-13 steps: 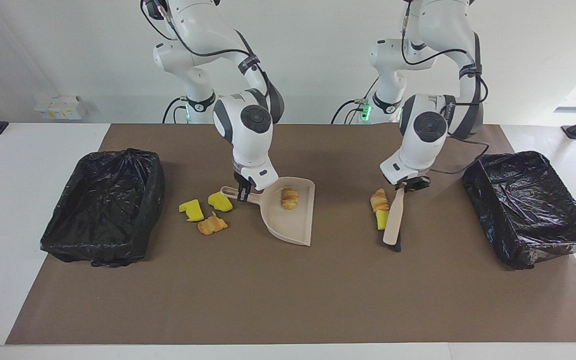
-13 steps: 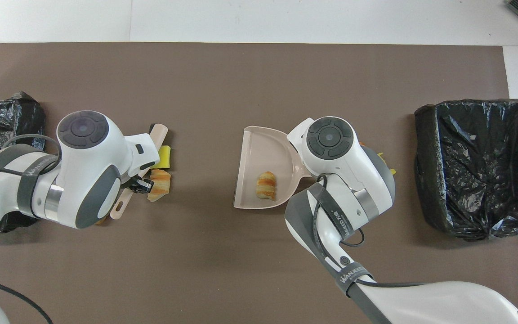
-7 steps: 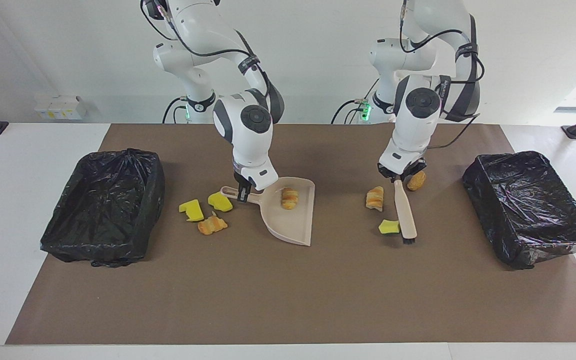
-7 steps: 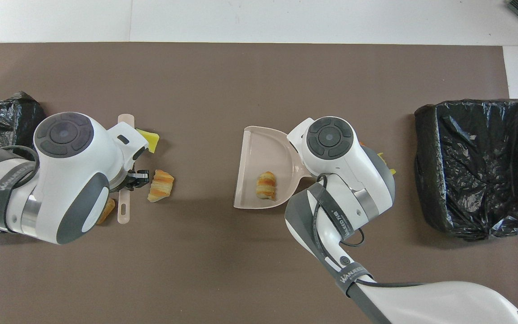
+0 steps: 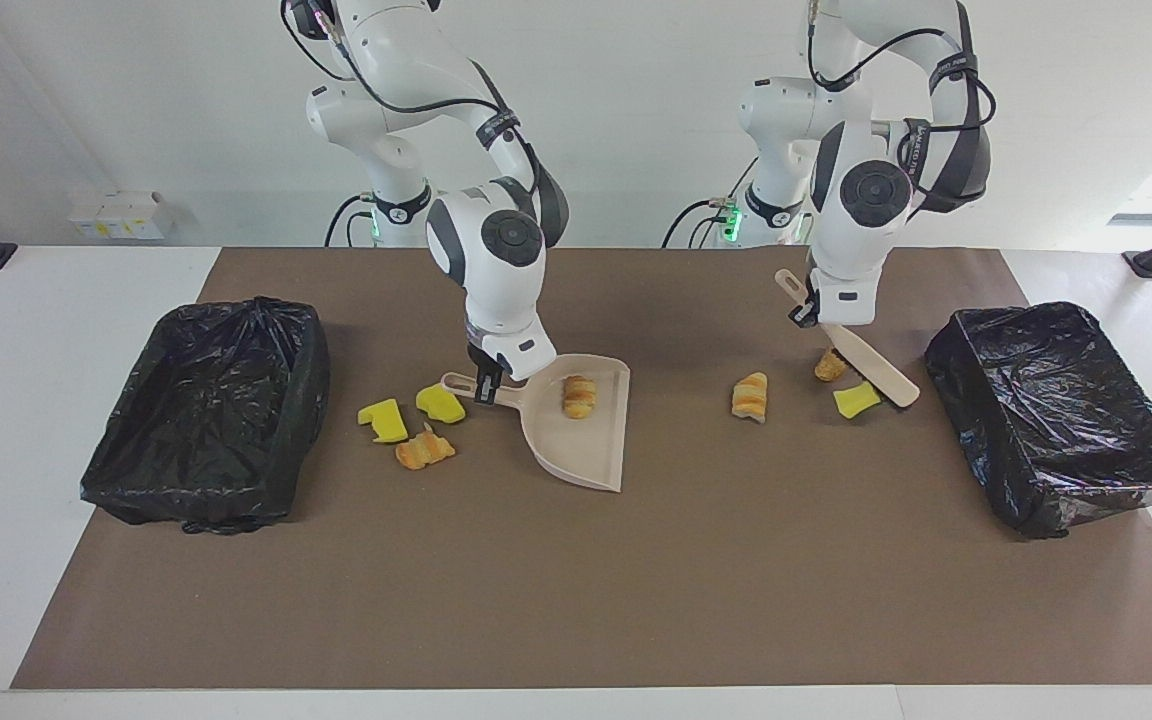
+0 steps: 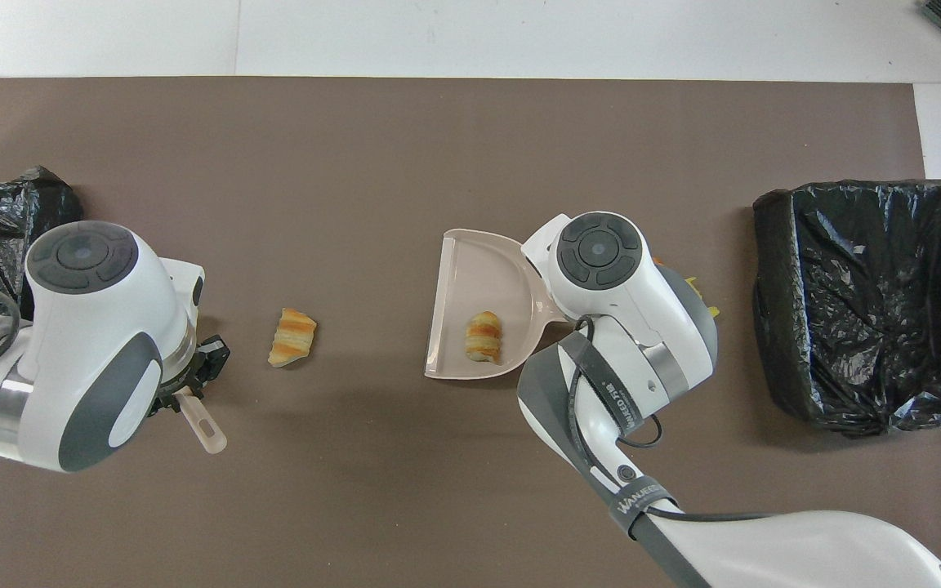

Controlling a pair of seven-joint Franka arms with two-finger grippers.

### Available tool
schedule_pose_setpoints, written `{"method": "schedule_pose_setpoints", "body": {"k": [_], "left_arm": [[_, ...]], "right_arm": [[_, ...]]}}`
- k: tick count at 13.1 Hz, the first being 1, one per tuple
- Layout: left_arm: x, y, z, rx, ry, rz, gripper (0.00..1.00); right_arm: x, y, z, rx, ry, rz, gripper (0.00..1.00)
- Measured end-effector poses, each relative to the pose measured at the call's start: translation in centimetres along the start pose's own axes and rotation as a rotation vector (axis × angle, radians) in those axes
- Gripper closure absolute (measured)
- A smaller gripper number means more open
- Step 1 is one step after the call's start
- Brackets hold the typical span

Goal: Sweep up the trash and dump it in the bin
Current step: 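Sweep the gathered pieces into the dustpan held by the right gripper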

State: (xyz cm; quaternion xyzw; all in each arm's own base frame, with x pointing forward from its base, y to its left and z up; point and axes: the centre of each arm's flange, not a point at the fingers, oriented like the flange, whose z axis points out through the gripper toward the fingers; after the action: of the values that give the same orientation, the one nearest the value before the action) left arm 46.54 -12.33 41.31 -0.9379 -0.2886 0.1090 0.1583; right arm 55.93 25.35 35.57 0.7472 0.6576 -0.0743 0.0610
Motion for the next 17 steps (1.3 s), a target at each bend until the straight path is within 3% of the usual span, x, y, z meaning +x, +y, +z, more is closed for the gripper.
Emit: {"method": "schedule_pose_setpoints", "body": {"k": [3,8,17], "left_arm": [[-3.4,-3.2,4.7,0.005,0.009,-0.024,0.75],[-4.8,-4.5,7.6,-0.117,-0.019,-0.077,0.75],[-4.7,-0.4,7.2,-0.260,0.057,0.360,0.75]], "right_arm": [[0.0,0.0,0.0,0.000,0.000,0.000,0.67],[0.0,0.0,0.0,0.000,0.000,0.000,0.67],[0.0,0.0,0.0,0.000,0.000,0.000,0.67]]}}
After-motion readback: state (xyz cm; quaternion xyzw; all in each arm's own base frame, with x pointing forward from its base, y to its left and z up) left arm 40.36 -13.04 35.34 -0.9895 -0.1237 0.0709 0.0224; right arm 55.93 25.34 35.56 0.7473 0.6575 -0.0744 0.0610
